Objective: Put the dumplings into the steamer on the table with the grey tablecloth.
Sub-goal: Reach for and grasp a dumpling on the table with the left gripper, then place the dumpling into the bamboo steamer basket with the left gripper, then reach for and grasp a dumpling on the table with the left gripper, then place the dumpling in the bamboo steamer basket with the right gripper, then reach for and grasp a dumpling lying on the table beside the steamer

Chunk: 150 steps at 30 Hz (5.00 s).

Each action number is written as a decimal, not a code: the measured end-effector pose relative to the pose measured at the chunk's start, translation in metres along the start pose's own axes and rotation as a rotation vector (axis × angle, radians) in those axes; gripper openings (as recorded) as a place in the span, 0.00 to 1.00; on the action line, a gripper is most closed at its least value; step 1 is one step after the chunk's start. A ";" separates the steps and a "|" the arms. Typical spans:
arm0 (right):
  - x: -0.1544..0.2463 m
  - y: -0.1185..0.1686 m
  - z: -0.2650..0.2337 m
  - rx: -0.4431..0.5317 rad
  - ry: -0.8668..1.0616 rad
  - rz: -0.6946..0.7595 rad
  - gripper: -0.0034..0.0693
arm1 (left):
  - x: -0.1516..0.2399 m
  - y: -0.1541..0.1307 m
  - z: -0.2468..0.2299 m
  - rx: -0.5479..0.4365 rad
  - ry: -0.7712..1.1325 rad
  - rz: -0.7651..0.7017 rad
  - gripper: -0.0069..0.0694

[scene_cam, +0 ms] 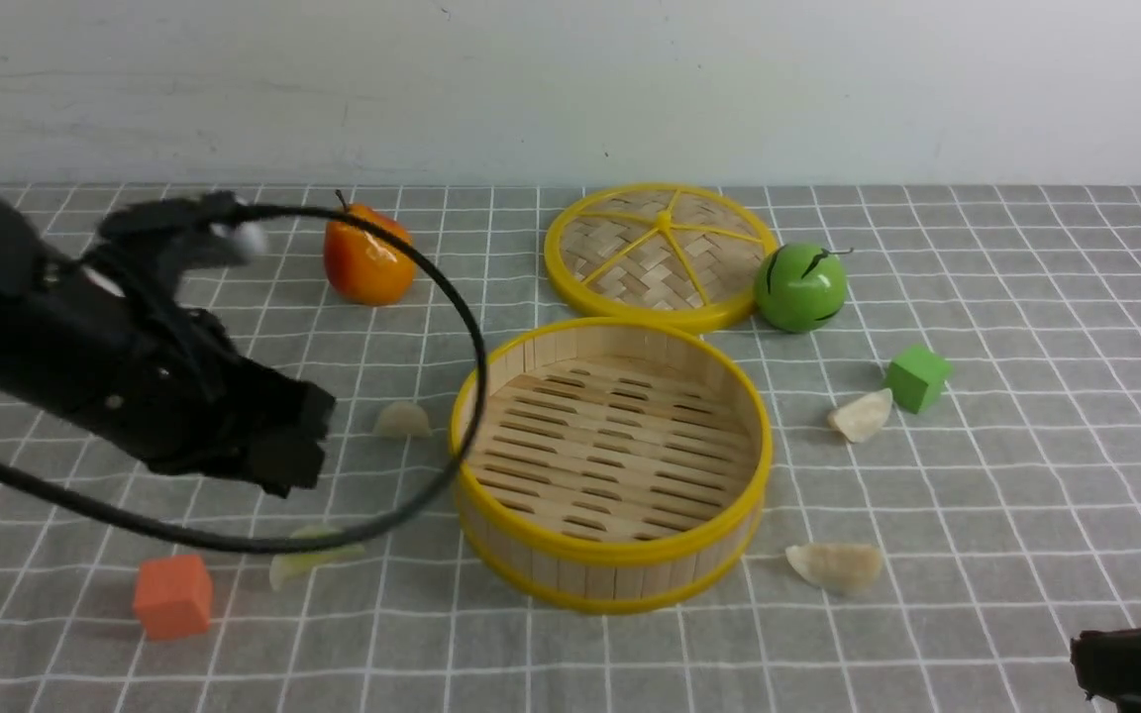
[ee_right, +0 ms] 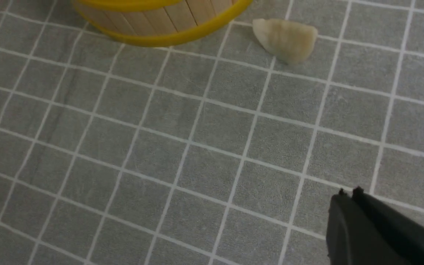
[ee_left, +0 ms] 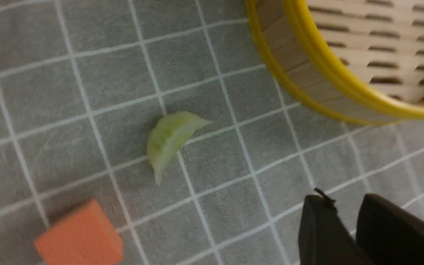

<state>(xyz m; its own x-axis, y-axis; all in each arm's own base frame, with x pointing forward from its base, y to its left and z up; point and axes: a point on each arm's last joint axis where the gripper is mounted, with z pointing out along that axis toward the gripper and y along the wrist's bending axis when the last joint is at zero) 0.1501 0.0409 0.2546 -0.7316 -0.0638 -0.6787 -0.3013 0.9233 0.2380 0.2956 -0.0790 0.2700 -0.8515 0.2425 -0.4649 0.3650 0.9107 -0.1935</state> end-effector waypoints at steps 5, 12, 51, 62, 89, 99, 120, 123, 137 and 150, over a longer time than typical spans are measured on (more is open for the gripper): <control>-0.001 0.002 0.000 -0.026 -0.016 0.026 0.05 | -0.004 0.014 0.050 -0.104 0.120 0.219 0.59; -0.002 0.004 0.000 -0.049 -0.019 0.030 0.05 | 0.002 0.036 0.120 -0.147 0.189 0.266 0.61; -0.004 0.001 0.011 -0.052 0.010 0.061 0.08 | -0.105 -0.094 0.078 -0.153 -0.048 -0.001 0.81; -0.004 0.002 0.011 -0.062 0.003 0.078 0.09 | -0.114 0.014 0.097 -0.283 -0.024 -0.355 0.73; -0.004 0.002 0.011 -0.064 0.001 0.082 0.10 | -0.100 0.035 0.164 -0.265 0.058 -0.341 0.56; -0.005 0.002 0.011 -0.067 0.001 0.085 0.11 | -0.108 0.030 0.140 -0.266 0.022 -0.317 0.56; -0.005 0.002 0.011 -0.069 -0.003 0.091 0.14 | -0.124 -0.094 0.115 -0.034 -0.107 -0.042 0.56; -0.005 0.002 0.011 -0.069 -0.003 0.091 0.14 | -0.120 -0.087 0.150 -0.056 -0.096 -0.075 0.56; -0.005 0.002 0.011 -0.071 -0.002 0.090 0.18 | -0.113 -0.082 0.161 -0.081 -0.029 -0.112 0.79; -0.056 0.011 0.051 -0.152 0.214 -0.040 0.53 | -0.139 -0.108 -0.029 -0.067 -0.180 -0.018 0.61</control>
<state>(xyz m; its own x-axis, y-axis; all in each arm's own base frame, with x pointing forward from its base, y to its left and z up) 0.2189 0.0742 0.2595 -0.8247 -0.1928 -0.5316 -0.4096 0.8519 0.3263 0.3634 -0.2010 0.3806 -0.7745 0.1681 -0.6098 0.3198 0.9358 -0.1482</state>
